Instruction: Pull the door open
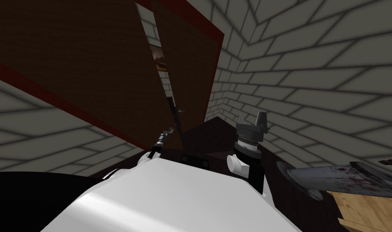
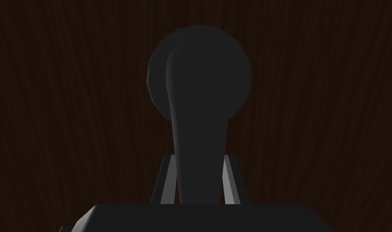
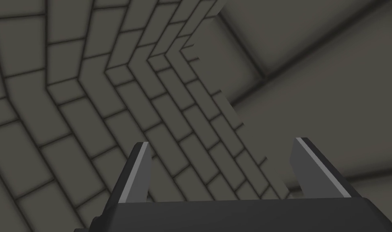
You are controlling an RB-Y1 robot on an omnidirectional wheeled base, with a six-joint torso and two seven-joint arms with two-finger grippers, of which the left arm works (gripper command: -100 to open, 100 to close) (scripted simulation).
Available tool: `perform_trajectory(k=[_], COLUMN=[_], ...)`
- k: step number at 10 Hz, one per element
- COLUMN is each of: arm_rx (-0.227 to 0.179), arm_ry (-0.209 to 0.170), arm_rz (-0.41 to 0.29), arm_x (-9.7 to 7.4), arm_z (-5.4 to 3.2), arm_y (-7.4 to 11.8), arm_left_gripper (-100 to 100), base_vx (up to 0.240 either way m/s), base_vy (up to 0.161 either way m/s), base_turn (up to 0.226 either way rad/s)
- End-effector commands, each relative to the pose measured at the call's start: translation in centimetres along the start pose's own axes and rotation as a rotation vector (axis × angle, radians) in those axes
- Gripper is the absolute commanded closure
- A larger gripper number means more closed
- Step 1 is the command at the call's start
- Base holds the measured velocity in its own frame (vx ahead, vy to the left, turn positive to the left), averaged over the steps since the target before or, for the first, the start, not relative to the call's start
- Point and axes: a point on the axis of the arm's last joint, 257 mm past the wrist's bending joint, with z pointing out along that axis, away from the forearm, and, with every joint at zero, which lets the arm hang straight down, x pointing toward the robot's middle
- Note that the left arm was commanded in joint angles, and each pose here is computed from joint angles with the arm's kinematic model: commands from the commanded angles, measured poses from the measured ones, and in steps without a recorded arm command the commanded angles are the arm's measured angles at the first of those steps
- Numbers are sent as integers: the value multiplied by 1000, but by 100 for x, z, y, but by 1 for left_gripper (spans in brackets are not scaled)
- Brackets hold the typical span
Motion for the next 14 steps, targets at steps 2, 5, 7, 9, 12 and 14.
perform_trajectory(k=[2, 5, 7, 9, 12, 14], arm_rx=[-4, -9, -6, -4, -3, -9], arm_ry=[16, 29, 58, 82, 110, 102], arm_rz=[-10, -4, -4, -6, -9, -3], arm_x=[143, 67, 69, 73, 80, 10], arm_z=[126, 29, -61, -134, -223, -236], arm_y=[22, 34, 28, 23, 20, 22], arm_left_gripper=[100, 100, 100, 100, 100, 100], base_vx=[-176, -112, -229, -197, -123, -98], base_vy=[36, 15, 43, 46, 24, 43], base_turn=[-52, -60, -136, -93, -63, -54])
